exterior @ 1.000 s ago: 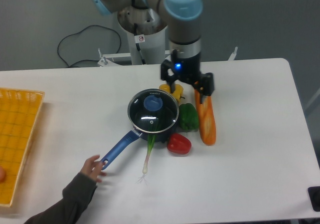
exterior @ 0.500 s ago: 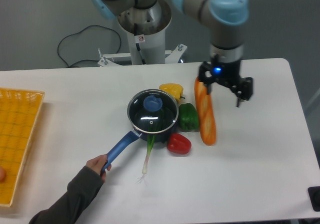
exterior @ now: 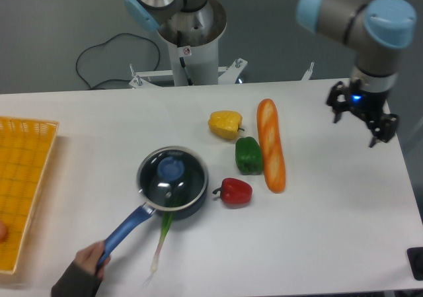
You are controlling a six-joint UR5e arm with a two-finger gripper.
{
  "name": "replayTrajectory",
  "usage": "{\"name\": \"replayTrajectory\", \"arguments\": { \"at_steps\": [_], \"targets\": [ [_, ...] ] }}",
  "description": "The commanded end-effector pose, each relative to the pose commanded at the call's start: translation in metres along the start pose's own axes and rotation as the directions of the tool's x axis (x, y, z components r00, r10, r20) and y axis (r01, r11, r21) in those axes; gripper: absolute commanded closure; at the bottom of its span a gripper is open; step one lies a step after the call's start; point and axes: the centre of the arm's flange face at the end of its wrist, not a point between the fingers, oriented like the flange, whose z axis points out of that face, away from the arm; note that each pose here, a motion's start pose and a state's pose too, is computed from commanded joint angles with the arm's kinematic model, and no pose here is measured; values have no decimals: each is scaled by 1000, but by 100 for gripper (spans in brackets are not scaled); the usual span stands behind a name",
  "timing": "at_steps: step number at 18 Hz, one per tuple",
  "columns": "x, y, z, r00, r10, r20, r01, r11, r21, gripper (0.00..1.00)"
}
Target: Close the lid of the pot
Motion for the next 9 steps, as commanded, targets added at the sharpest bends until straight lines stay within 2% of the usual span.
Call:
{"name": "replayTrajectory", "arguments": {
  "at_steps": [4, 9],
  "targets": [
    [-13, 7, -1, 999, -6, -39, 6, 1000, -17, 0],
    [-14, 9, 2, 999, -7, -45, 6, 1000, -19, 0]
  ]
}}
